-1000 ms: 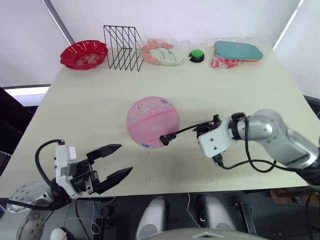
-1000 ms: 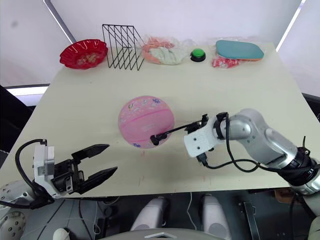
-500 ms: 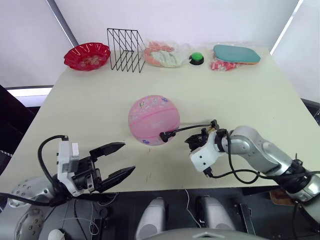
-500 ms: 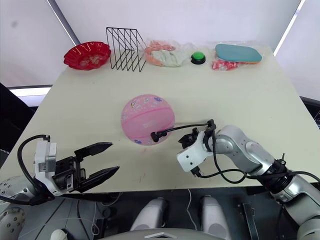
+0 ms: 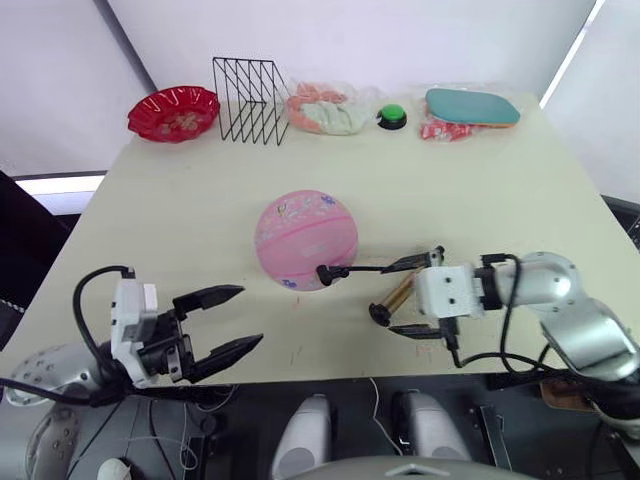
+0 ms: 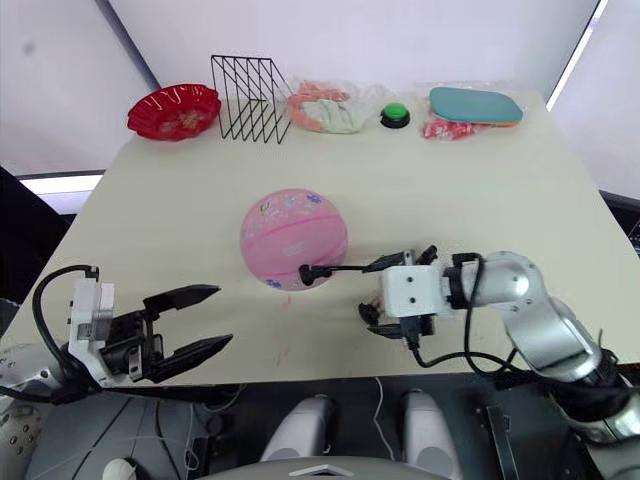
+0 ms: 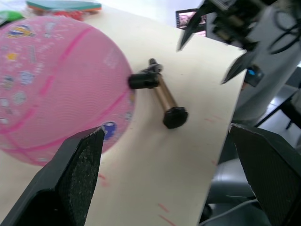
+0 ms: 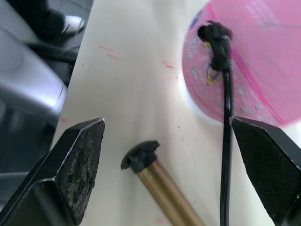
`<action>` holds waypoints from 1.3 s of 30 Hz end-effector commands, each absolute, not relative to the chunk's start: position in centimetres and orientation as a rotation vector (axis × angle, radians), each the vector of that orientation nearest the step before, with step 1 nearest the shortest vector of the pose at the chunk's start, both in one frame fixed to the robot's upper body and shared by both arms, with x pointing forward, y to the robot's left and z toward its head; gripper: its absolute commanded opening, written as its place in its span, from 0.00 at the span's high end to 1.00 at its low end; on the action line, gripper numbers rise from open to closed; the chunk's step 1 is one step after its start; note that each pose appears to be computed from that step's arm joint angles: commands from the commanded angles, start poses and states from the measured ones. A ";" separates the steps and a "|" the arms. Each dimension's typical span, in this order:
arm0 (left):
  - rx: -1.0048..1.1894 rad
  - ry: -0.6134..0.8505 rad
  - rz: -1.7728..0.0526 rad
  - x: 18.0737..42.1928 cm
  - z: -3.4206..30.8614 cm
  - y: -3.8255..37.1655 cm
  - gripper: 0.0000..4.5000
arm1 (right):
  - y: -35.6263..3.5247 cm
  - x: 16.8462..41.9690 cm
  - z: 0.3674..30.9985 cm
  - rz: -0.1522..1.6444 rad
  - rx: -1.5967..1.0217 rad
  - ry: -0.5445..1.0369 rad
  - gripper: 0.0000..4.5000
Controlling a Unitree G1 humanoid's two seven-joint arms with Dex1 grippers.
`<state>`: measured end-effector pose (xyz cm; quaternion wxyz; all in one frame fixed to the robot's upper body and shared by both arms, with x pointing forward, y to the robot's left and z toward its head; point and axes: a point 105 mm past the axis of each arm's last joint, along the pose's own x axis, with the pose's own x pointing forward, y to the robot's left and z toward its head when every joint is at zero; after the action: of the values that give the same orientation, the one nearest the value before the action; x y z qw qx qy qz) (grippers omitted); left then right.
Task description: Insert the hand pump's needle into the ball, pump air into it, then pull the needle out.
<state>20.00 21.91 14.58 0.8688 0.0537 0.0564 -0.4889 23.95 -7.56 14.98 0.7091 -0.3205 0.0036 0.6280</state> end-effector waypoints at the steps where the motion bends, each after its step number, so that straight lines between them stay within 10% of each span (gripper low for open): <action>1: 0.158 0.092 -1.021 20.7 15.3 22.1 0.00 | -8.3 22.4 16.7 1.422 -0.576 -0.055 0.01; 39: 0.622 -0.002 -1.069 31.7 16.3 18.9 0.00 | -10.7 18.4 19.1 1.235 -0.386 -0.075 0.01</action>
<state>31.61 18.65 17.61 0.8188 0.2779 -0.0231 -0.5018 18.55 -11.67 18.41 0.8048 -0.1667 -0.0140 0.5695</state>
